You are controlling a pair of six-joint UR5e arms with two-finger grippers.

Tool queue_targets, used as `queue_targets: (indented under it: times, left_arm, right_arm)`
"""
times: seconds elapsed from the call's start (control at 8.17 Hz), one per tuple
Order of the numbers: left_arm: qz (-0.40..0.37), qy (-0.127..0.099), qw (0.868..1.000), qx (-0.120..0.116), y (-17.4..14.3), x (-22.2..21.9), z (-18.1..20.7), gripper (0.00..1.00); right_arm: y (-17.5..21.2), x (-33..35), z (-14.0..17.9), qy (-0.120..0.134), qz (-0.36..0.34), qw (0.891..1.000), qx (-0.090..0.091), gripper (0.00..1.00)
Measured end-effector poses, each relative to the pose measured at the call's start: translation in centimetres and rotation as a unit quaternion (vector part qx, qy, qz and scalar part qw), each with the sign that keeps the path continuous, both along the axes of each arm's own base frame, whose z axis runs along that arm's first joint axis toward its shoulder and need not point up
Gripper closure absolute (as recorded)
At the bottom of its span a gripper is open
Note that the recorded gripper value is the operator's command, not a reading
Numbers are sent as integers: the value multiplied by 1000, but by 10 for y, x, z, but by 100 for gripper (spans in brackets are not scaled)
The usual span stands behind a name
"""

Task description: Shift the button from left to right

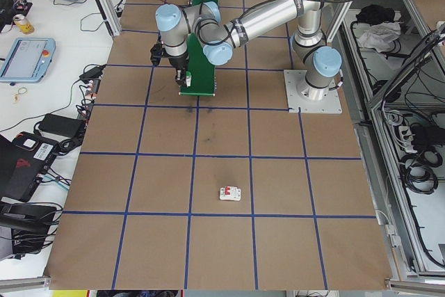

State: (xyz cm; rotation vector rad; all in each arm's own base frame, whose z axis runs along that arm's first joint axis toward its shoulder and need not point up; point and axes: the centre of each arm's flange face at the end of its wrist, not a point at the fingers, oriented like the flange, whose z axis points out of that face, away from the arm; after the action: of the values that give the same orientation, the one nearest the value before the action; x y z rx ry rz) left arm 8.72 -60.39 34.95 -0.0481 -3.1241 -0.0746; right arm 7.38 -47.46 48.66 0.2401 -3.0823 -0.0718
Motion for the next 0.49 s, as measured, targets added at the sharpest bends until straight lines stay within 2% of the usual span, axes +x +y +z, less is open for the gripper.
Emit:
queue_targets:
  times: [0.12, 0.24, 0.49]
  left_arm:
    - [16, 21, 1000, -5, -5, -23, -5, 100]
    - [21, 32, 999, -3, -8, -32, -12, 100]
    - [16, 38, 999, 14, -13, -34, -39, 100]
  right_arm:
    - [0, 0, 0, 0, 0, 1000, 0, 0]
    - [0, 0, 0, 0, 1, 1000, 1, 0]
    - [0, 0, 0, 0, 1, 1000, 1, 0]
